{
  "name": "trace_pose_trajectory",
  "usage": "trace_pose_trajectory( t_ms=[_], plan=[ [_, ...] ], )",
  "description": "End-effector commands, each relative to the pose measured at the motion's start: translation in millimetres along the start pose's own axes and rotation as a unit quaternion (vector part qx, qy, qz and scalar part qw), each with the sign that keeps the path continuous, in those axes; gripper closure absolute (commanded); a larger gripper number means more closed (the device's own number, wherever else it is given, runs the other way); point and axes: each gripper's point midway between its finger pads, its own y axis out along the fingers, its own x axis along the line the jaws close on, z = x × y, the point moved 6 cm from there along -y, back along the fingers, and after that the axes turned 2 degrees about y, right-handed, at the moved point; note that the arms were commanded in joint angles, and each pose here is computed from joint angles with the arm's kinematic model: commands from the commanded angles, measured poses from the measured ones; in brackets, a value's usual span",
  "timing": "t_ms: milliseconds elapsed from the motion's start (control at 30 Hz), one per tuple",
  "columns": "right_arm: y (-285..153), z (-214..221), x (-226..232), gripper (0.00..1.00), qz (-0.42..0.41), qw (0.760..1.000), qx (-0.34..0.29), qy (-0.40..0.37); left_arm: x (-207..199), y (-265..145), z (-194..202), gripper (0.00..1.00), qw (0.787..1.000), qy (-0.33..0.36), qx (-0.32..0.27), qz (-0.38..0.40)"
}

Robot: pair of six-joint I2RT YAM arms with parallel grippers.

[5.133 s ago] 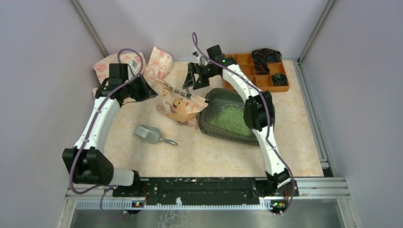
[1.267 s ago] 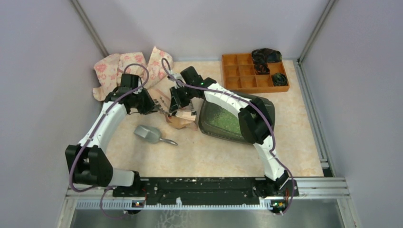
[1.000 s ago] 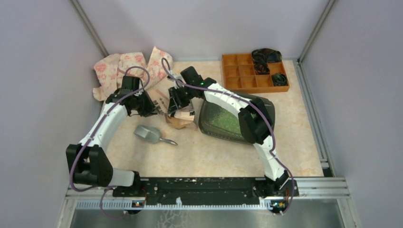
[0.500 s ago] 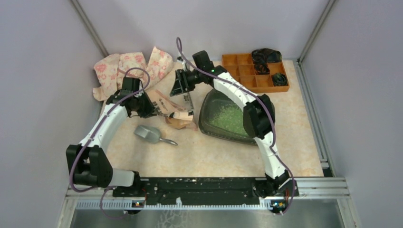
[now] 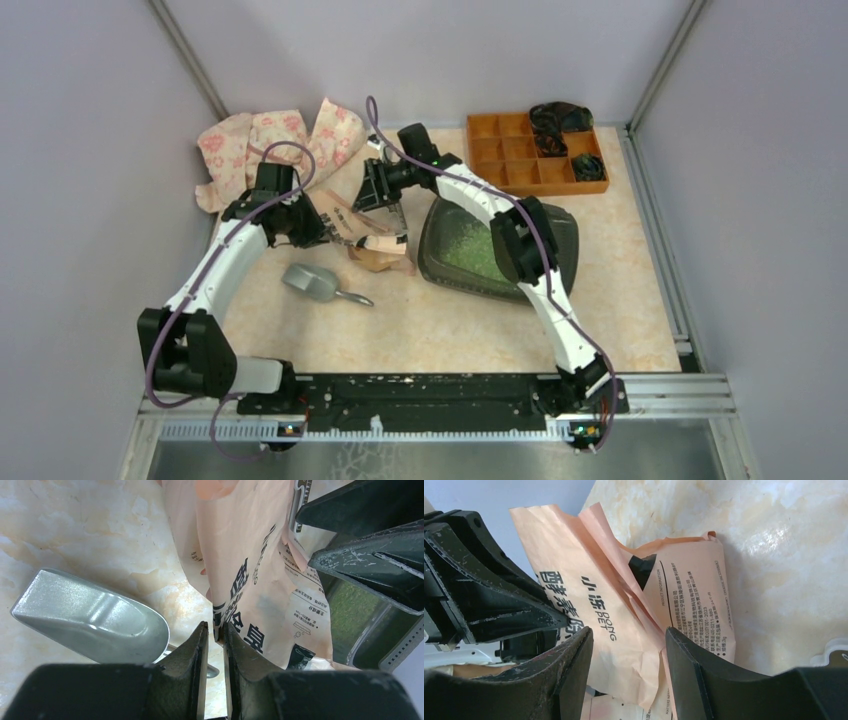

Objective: Fill the litter box with clean litter
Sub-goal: Open the cat litter bag at the center of the board.

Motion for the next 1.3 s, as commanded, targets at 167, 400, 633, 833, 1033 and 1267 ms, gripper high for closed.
trace_pose_trajectory(
  t_ms=[167, 400, 633, 833, 1033, 1267],
  plan=[
    [11.0, -3.4, 17.7, 0.44, -0.056, 0.998, -0.005, -0.038, 2.8, -7.1, -3.7, 0.78, 1.0, 0.008, -0.014, -0.003],
    [15.5, -0.2, 9.2, 0.44, -0.037, 0.999, -0.005, -0.03, 2.6, -9.6, -4.8, 0.78, 1.0, 0.007, -0.016, 0.0],
    [22.2, 3.9, 14.0, 0.44, -0.054, 0.998, 0.008, -0.032, 1.1, -14.3, -7.3, 0.78, 1.0, 0.008, -0.022, 0.006],
    [17.8, 2.6, 5.9, 0.45, -0.012, 0.999, -0.011, -0.036, -0.6, -18.6, -10.0, 0.78, 0.999, 0.008, -0.031, 0.011],
    [16.0, -1.1, 0.9, 0.45, 0.002, 0.999, -0.021, -0.039, 0.5, -16.4, -8.7, 0.78, 1.0, 0.009, -0.025, 0.008],
    [19.3, 4.6, 17.1, 0.45, -0.094, 0.995, 0.001, -0.029, 1.5, -15.6, -11.0, 0.78, 1.0, 0.009, -0.027, 0.006]
  ],
)
